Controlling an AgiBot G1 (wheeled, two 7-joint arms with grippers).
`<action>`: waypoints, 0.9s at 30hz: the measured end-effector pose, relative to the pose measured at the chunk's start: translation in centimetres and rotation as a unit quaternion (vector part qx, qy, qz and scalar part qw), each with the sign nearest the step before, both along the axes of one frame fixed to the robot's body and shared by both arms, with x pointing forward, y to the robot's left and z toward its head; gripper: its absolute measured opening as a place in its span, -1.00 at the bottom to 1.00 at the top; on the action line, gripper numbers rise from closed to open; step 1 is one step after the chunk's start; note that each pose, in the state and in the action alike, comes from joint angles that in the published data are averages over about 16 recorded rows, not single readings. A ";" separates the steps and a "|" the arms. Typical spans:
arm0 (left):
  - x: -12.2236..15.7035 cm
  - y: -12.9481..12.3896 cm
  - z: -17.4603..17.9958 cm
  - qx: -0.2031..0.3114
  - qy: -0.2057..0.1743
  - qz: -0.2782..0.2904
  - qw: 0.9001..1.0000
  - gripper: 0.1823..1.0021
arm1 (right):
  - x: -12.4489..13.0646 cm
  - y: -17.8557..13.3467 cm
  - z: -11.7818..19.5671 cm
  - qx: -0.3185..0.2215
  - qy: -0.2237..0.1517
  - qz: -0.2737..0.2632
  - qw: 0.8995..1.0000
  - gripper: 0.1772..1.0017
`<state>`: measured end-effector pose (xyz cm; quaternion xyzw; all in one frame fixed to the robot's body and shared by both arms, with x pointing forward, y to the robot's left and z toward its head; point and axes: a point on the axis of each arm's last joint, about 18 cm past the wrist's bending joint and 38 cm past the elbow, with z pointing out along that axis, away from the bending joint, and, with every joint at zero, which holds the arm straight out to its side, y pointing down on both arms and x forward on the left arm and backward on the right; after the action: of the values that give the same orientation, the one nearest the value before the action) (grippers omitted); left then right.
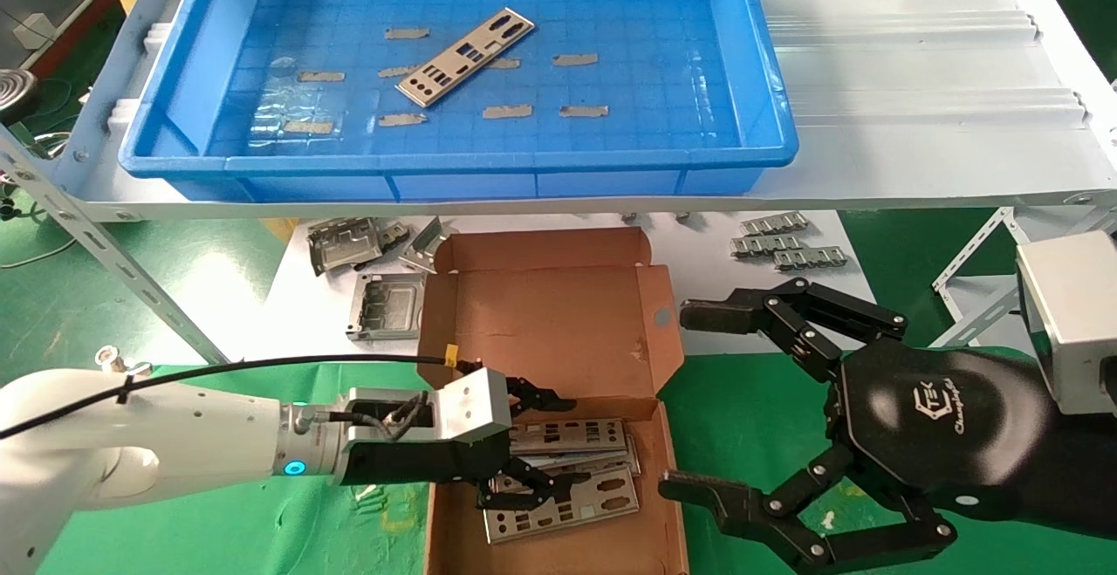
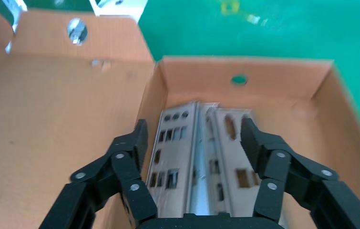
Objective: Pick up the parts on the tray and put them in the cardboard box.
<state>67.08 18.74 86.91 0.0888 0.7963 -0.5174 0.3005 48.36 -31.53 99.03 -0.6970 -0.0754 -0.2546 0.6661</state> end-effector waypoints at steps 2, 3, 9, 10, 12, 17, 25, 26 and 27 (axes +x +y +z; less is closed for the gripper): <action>-0.5 0.5 0.3 -0.011 0.013 -0.006 1.000 0.16 | 0.0 0.0 0.0 0.000 0.000 0.000 1.000 1.00; -0.7 0.7 0.5 -0.017 0.019 -0.010 1.000 0.21 | 0.0 0.0 0.0 0.000 0.000 0.000 1.000 1.00; -2.8 2.5 1.5 -0.058 0.059 -0.034 0.996 0.49 | 0.0 0.0 0.0 0.000 0.000 0.000 1.000 1.00; -3.1 2.8 1.7 -0.065 0.065 -0.039 0.995 0.54 | 0.0 0.0 0.0 0.000 0.000 0.000 1.000 1.00; -3.8 3.3 1.9 -0.078 0.076 -0.047 0.993 0.64 | 0.0 0.0 0.0 0.000 0.000 0.000 1.000 1.00; -5.1 4.3 2.3 -0.101 0.094 -0.061 0.989 0.80 | 0.0 0.0 0.0 0.000 0.000 0.000 1.000 1.00; -5.7 4.8 2.5 -0.114 0.100 -0.067 0.986 0.95 | 0.0 0.0 0.0 0.000 0.000 0.000 1.000 1.00; -5.7 4.8 2.5 -0.114 0.099 -0.067 0.986 0.96 | 0.0 0.0 0.0 0.000 0.000 0.000 1.000 1.00; -5.7 4.8 2.5 -0.114 0.099 -0.067 0.986 0.97 | 0.0 0.0 0.0 0.000 0.000 0.000 1.000 1.00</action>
<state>61.42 23.54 89.43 0.0555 0.7502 -0.6297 0.1936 48.37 -31.54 99.03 -0.6969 -0.0751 -0.2547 0.6662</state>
